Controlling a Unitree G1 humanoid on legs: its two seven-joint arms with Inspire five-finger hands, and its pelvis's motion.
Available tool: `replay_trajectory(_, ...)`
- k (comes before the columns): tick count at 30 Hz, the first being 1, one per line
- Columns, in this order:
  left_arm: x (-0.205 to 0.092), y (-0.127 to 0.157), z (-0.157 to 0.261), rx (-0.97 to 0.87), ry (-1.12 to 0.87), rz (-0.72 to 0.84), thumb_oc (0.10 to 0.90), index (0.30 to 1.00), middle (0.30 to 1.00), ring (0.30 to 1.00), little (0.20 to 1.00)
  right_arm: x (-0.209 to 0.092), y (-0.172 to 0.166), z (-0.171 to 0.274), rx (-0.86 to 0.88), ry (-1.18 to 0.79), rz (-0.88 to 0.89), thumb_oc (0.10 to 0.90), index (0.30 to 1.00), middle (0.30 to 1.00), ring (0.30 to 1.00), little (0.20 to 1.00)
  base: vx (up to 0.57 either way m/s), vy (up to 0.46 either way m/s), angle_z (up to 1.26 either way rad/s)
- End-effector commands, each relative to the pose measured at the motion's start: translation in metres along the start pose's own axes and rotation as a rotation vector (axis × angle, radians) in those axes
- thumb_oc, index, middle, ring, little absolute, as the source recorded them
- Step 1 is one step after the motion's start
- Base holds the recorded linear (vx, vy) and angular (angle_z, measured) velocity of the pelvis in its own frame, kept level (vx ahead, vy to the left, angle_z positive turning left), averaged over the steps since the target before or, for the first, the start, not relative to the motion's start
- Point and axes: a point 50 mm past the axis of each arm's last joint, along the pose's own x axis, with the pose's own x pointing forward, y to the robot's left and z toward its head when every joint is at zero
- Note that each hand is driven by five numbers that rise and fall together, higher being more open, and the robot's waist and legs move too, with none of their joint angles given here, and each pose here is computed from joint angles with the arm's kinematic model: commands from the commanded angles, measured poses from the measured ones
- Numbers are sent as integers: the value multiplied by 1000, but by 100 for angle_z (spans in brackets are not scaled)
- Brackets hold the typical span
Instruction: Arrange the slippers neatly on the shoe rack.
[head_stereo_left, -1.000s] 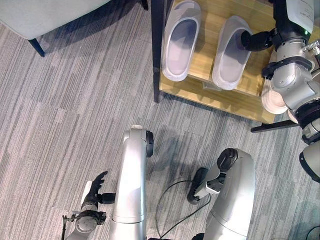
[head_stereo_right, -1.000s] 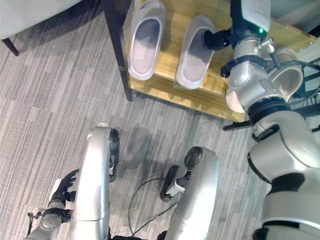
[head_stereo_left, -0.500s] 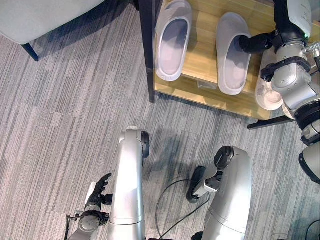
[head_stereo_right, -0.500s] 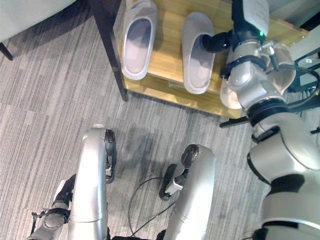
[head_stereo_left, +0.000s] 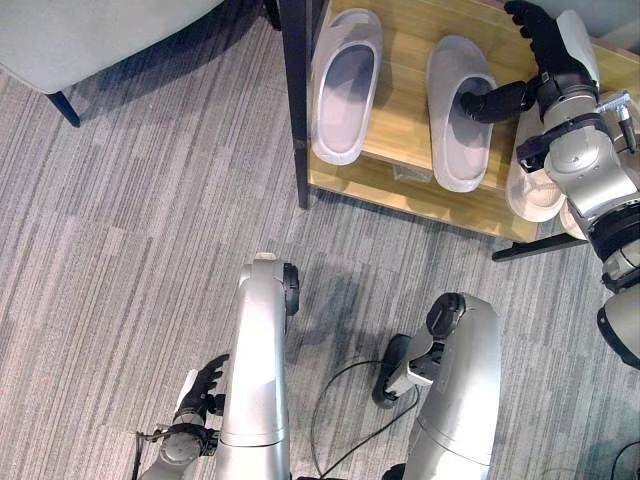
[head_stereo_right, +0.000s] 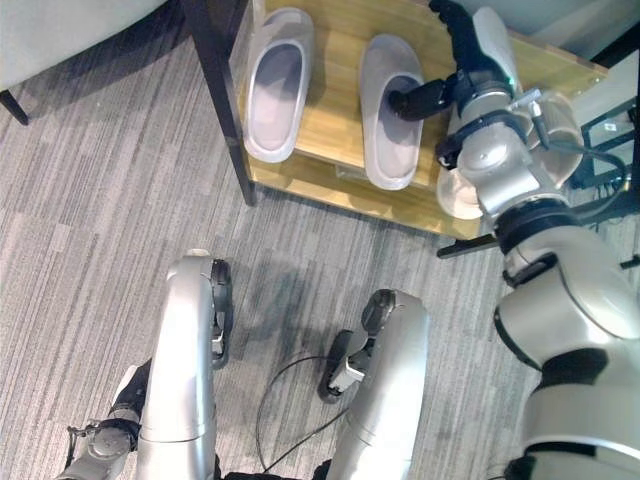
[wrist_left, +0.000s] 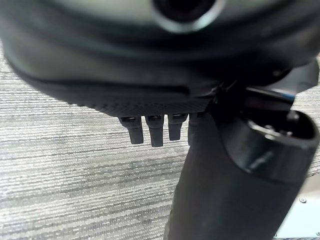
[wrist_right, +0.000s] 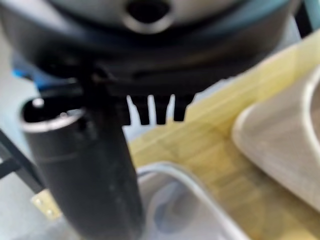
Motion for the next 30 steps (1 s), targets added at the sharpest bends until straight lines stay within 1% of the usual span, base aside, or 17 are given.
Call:
replay_trajectory(1,-8,-15,-12,9,37,-59,800,900,900,900,900,9,-56,37,105,-137,-150,800,900,900,900,900,0,0,0)
replay_trajectory(4,-7,-18,-9,7,22,-60,800,900,900,900,900,5,-52,44,127,-203,-118,800,900,900,900,900,0,0,0)
replay_trajectory(5,-7,-21,-3,-9,-9,-68,800,900,900,900,900,-1,-53,49,181,-259,-108,800,900,900,900,900,0,0,0)
replay_trajectory(10,-6,-23,8,-27,-62,-78,800,900,900,900,900,-8,-57,48,271,-300,-130,800,900,900,900,900,0,0,0)
replay_trajectory(12,-6,-23,8,-26,-62,-77,800,900,900,900,900,-8,-57,48,271,-299,-131,800,900,900,900,900,0,0,0)
replay_trajectory(13,-5,-23,12,-29,-79,-80,800,900,900,900,900,-10,-56,46,319,-299,-120,800,900,900,900,900,0,0,0)
replay_trajectory(16,-4,-24,14,-40,-82,-71,800,900,900,900,900,-14,-54,47,337,-318,-117,800,900,900,900,900,0,0,0)
replay_trajectory(19,-5,-25,12,-44,-75,-62,800,900,900,900,900,-19,-56,48,356,-348,-156,800,900,900,900,900,-2,6,-1)
replay_trajectory(21,-6,-29,6,-51,-44,-39,800,900,900,900,900,-29,-57,48,355,-403,-236,800,900,900,900,900,0,0,0)
replay_trajectory(23,-6,-28,6,-46,-45,-38,800,900,900,900,900,-30,-56,46,356,-400,-240,800,900,900,900,900,0,0,0)
replay_trajectory(24,-6,-31,3,-44,-32,-26,800,900,900,900,900,-41,-57,44,386,-435,-324,800,900,900,900,900,0,0,0)
replay_trajectory(26,-6,-31,2,-40,-27,-20,800,900,900,900,900,-44,-57,43,384,-444,-351,800,900,900,900,900,0,0,0)
replay_trajectory(30,-5,-33,2,-41,-20,-2,800,900,900,900,900,-58,-49,43,478,-480,-402,800,900,900,900,900,0,0,0)
